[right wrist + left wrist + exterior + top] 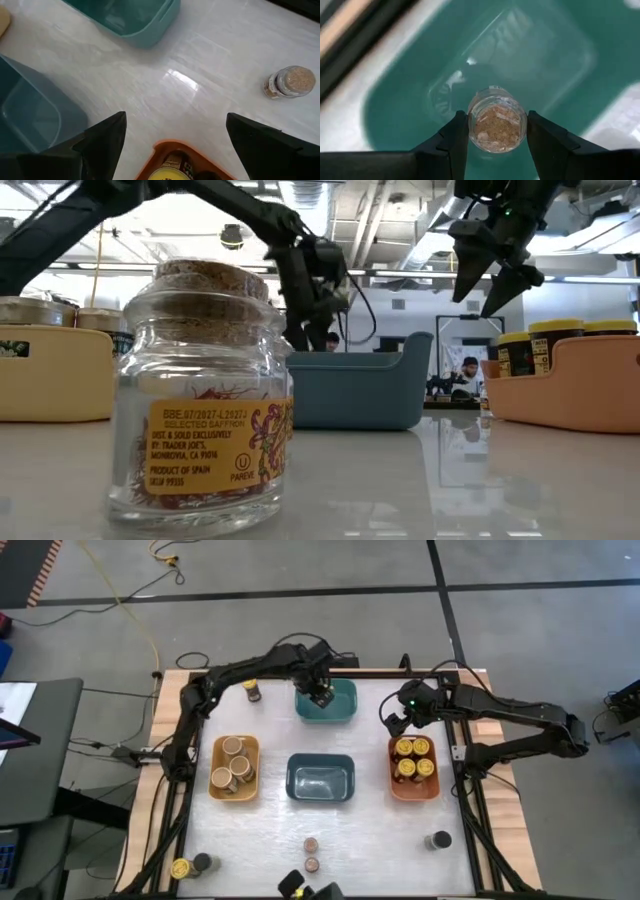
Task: Sort spices by type
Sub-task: Put the brown seasoning bottle into the green bin
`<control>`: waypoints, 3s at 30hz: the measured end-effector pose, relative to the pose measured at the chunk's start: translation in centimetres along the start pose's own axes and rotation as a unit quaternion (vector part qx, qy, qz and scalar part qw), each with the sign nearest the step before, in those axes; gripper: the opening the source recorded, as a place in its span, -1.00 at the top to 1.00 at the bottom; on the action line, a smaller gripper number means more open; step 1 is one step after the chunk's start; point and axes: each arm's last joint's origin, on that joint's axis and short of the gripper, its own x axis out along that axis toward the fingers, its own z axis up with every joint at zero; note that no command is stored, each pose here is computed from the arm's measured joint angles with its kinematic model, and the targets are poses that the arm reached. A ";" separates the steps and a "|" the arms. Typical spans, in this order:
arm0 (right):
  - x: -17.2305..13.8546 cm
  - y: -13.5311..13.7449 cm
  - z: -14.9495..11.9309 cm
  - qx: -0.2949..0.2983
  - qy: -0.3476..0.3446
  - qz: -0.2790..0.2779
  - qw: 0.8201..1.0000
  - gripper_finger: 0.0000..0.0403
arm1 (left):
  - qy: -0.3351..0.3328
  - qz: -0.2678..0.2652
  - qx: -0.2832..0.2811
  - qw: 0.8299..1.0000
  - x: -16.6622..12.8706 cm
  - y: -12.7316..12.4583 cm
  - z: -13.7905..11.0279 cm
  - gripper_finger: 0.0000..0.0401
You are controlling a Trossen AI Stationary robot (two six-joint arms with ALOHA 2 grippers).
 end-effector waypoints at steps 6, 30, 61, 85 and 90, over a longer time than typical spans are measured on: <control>0.0 0.0 0.0 -0.006 0.000 0.000 1.000 -0.83 | 0.025 0.006 -0.025 0.999 2.6 -0.4 -0.3 0.18; 0.0 0.0 0.0 -0.043 -0.001 0.001 0.999 -0.83 | -0.022 0.027 -0.073 0.997 2.9 -0.4 0.5 0.06; 4.2 -1.5 2.0 -0.029 -0.002 -0.131 0.991 -0.83 | -0.081 0.026 0.081 0.993 -13.4 -0.9 -2.9 -0.32; 7.3 -8.3 3.5 0.160 0.105 -0.198 0.961 -0.83 | -0.373 -0.031 0.113 0.920 -16.5 4.0 -15.7 -0.32; 8.7 -9.2 4.0 0.177 0.108 -0.207 0.956 -0.83 | -0.396 -0.026 0.104 0.912 -17.9 5.0 -18.0 -0.32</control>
